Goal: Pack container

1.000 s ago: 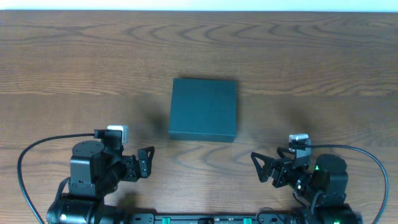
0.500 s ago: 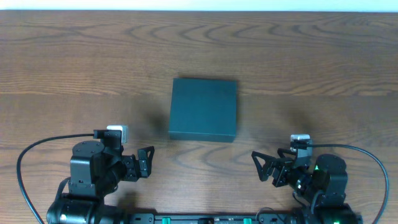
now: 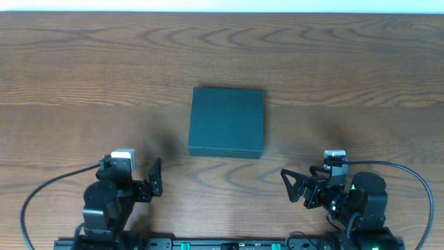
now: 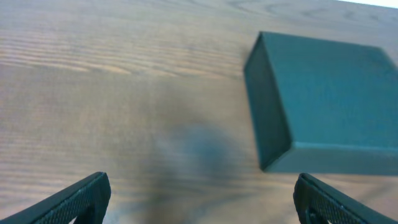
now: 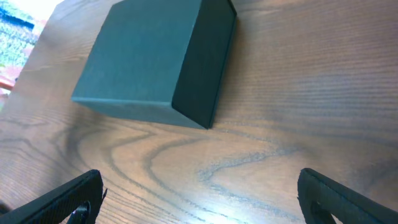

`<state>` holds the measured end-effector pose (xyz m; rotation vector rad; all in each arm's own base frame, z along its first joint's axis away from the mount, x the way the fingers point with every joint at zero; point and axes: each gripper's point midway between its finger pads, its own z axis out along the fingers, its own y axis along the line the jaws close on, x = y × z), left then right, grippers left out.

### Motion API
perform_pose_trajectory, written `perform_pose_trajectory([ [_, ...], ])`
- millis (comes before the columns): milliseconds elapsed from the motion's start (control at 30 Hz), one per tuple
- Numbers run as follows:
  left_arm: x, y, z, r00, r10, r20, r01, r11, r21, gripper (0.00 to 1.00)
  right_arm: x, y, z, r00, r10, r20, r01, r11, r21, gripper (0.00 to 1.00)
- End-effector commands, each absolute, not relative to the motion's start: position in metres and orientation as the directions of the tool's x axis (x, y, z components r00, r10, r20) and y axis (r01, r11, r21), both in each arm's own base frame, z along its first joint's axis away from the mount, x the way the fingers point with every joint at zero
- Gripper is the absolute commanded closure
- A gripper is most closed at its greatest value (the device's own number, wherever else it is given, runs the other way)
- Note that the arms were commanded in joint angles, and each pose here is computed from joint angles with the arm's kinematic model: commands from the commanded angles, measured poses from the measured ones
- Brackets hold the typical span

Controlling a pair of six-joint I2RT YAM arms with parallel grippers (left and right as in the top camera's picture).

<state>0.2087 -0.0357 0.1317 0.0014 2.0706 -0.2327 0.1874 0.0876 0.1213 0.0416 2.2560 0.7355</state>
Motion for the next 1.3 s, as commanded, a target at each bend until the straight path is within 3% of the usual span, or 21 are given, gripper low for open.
perform_pose_trajectory([
  [0, 0.214, -0.027, 0.114, -0.444, -0.082, -0.892, 0.069, 0.99, -0.125, 0.05, 0.187, 0.087, 0.119, -0.723, 0.254, -0.643, -0.174, 0.833, 0.525, 0.01],
  [400, 0.222, -0.029, 0.116, -0.355, -0.075, -0.932, 0.091, 0.989, -0.115, 0.05, 0.187, 0.087, 0.119, -0.723, 0.254, -0.643, -0.174, 0.833, 0.525, 0.01],
  [1100, 0.222, -0.03, 0.115, -0.36, -0.077, -0.93, 0.095, 0.988, -0.119, 0.05, 0.186, 0.087, 0.117, -0.728, 0.253, -0.637, -0.17, 0.834, 0.525, 0.01],
  [1267, 0.222, -0.03, 0.115, -0.36, -0.077, -0.93, 0.095, 0.988, -0.119, 0.05, 0.197, 0.06, 0.113, -0.655, 0.118, -0.747, -0.179, 0.936, 0.304, 0.01],
])
